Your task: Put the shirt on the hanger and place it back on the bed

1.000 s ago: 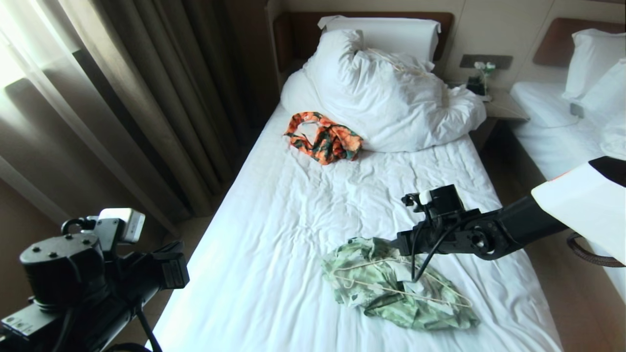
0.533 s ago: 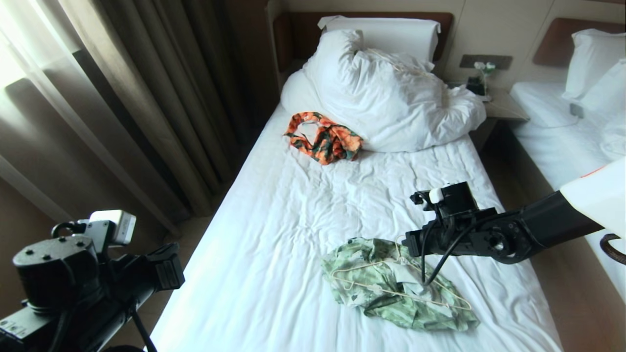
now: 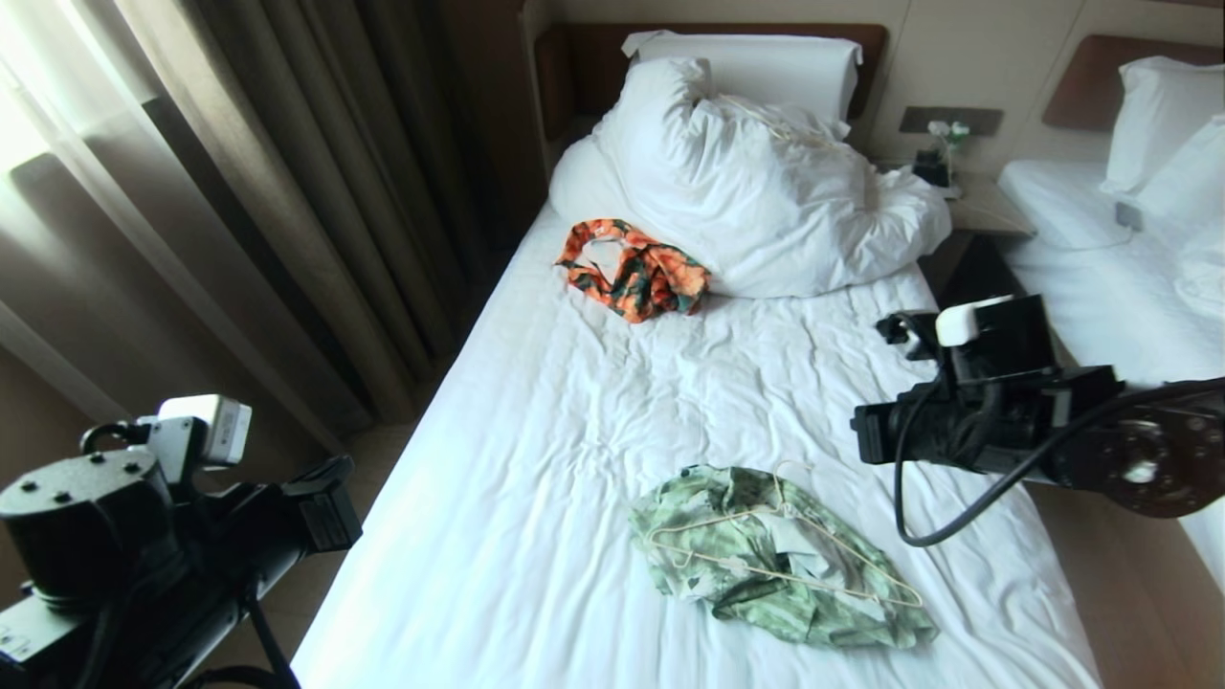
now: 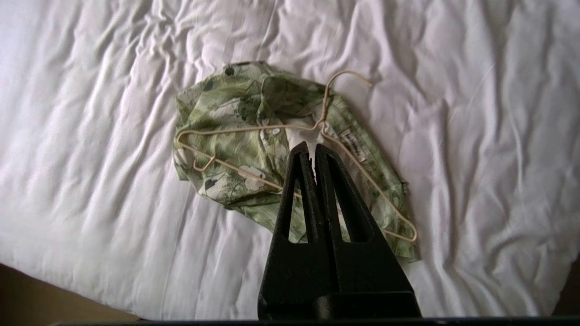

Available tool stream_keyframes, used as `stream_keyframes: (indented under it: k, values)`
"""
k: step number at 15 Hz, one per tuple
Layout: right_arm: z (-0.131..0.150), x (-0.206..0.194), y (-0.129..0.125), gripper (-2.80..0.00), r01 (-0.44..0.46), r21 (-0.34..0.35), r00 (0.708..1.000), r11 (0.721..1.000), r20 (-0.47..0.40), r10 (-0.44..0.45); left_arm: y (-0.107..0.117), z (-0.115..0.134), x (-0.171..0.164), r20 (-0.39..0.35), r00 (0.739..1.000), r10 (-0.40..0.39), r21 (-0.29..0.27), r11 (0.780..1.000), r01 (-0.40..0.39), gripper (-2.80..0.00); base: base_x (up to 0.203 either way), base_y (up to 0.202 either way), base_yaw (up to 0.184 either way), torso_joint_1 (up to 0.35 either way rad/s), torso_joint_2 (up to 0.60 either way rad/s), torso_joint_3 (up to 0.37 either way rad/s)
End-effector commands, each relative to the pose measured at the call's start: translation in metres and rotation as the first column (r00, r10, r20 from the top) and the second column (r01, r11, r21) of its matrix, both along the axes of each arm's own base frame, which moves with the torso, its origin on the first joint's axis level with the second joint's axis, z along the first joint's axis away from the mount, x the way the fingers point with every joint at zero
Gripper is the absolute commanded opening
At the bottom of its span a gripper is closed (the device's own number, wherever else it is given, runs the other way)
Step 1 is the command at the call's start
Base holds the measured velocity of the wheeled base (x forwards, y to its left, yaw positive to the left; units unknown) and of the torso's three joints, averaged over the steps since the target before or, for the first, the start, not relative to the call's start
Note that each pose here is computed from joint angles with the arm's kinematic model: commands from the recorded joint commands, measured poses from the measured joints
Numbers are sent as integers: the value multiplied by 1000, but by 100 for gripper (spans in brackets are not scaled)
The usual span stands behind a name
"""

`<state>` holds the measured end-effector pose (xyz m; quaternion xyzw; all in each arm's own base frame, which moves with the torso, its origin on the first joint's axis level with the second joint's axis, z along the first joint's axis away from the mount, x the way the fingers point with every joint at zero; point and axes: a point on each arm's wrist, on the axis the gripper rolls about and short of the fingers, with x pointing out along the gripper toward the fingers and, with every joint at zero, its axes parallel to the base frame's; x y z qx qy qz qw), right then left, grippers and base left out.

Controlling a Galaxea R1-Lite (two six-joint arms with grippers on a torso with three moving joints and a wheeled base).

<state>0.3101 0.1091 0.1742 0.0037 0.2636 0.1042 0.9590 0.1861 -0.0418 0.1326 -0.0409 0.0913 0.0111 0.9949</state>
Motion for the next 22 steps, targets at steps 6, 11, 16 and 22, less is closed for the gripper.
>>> stream_keyframes:
  k: [6,11,16,22]
  values:
    - [127,-133,-73,-280,207,92,914,974,337,-226,20,52,-56,296,926,234,15,968,-249,-280,0,0,0,0,0,0]
    - [141,-224,-97,-280,276,124,859,953,413,-302,43,73,-115,431,791,435,-22,881,-472,-280,0,0,0,0,0,0]
    - [134,-300,-114,-280,315,153,815,937,462,-349,56,83,-183,497,684,534,-9,791,-612,-280,0,0,0,0,0,0]
    - [105,-352,-122,-280,354,174,778,919,491,-393,52,48,-213,515,716,471,100,797,-596,-280,0,0,0,0,0,0]
